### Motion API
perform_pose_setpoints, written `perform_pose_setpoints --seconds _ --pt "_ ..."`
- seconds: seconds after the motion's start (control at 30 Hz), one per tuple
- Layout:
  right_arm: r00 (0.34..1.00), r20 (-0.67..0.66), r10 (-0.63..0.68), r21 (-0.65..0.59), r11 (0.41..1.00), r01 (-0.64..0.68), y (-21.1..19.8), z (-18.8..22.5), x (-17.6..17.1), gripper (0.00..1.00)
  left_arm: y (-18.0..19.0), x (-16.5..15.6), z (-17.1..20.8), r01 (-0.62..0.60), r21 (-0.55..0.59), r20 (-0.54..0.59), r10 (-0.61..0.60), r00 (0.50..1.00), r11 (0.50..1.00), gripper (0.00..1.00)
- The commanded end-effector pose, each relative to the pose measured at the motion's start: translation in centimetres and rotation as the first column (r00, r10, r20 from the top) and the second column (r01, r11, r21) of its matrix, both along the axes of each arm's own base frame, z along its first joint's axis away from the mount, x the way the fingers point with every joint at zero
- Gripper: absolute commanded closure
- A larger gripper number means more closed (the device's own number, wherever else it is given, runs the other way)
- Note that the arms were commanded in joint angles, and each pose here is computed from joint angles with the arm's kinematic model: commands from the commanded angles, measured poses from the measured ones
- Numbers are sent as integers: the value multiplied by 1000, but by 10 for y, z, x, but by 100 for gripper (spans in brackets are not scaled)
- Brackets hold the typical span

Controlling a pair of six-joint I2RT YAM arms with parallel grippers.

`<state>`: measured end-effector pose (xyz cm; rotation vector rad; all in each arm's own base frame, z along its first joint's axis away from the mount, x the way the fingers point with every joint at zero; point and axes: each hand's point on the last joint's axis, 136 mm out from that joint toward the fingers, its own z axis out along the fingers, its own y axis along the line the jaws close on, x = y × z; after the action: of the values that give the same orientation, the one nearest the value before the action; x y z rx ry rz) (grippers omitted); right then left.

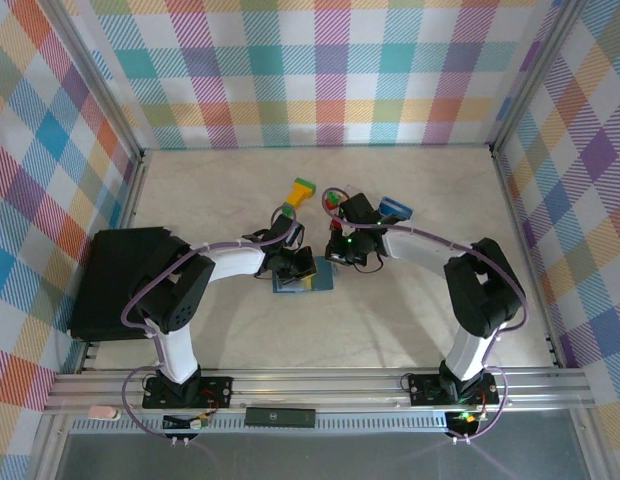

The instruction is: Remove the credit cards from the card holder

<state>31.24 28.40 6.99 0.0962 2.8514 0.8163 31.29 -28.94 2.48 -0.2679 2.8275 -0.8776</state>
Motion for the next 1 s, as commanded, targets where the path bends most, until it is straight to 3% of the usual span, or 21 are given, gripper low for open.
perform_pose_setpoints --seconds 0.0,0.3,0.57,0.73,0.97 --pt "997 -61 -40 2 999 41 0 -17 -2 93 6 -9 -14 -11 49 -48 14 999 999 100" --pt "986 -160 -46 -24 999 42 -2 -53 -11 93 -6 -7 12 -18 -40 -46 16 999 999 100" --pt "982 -176 -64 -110 993 45 -15 -73 -14 93 20 -1 25 -125 -97 -54 121 991 987 77" --pt "983 -168 -69 -128 991 48 -19 -75 -14 92 53 0 33 -173 -30 -25 173 985 984 67" --pt "983 -170 -66 -125 991 45 -17 -78 -13 92 88 -6 39 -177 112 25 176 984 978 64"
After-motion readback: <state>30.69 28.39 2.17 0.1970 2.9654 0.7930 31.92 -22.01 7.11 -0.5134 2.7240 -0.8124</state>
